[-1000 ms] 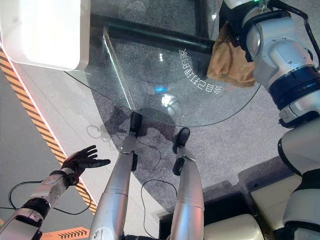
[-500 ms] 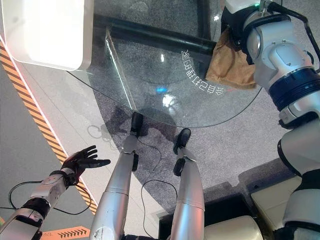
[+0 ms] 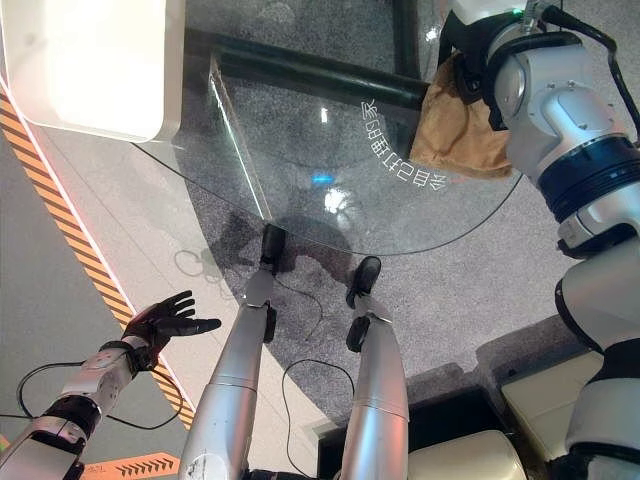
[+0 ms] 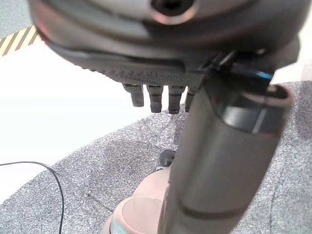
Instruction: Wipe the table with a cloth and put it in the basket.
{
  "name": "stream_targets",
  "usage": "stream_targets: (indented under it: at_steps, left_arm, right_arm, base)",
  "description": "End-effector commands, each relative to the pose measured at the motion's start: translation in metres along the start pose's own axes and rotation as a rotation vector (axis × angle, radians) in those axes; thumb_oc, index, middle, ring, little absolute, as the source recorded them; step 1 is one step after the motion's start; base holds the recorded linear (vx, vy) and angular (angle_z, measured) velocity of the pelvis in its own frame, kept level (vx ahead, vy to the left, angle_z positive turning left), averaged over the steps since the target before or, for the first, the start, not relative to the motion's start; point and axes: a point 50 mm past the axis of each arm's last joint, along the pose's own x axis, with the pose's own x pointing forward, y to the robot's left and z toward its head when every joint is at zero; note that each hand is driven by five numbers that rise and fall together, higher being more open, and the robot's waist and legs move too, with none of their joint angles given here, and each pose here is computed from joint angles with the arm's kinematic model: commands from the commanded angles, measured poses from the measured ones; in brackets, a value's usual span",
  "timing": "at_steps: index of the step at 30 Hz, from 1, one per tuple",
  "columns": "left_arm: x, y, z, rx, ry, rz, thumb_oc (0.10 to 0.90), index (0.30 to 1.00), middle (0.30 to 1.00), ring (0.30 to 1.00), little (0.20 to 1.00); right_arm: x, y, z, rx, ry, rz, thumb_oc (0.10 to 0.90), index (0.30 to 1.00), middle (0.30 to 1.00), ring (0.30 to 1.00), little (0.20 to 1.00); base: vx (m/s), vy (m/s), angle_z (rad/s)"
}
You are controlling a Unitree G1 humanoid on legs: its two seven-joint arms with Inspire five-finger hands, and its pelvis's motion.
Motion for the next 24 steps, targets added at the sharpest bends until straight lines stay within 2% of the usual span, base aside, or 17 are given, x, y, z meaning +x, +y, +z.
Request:
stream_targets:
  at_steps: [1,5,24]
  left_arm:
    - [-0.015,0.014,-0.035,0.012,0.095,0.038,0.8,0.9,0.9,0.9,0.9]
    - [-0.013,0.008,-0.037,0.006,0.091,0.033,0.8,0.9,0.9,0.9,0.9]
    - [-0.007,-0.008,-0.035,0.0,0.081,0.0,0.8,0.9,0.9,0.9,0.9]
  right_arm:
    - [-0.005,-0.01,-0.01,0.155,-0.02,-0.1,0.1,0.3,0.3,0.3,0.2]
    - [-0.004,-0.011,-0.008,0.228,-0.033,-0.149,0.1,0.3,0.3,0.3,0.2]
    - [-0.001,-0.029,0.034,0.35,-0.135,-0.295,0.1,0.3,0.3,0.3,0.2]
  base:
    - [0.0,0.0,0.0]
    - [0.0,0.018,0.0]
    - [0.0,0.021,0.01]
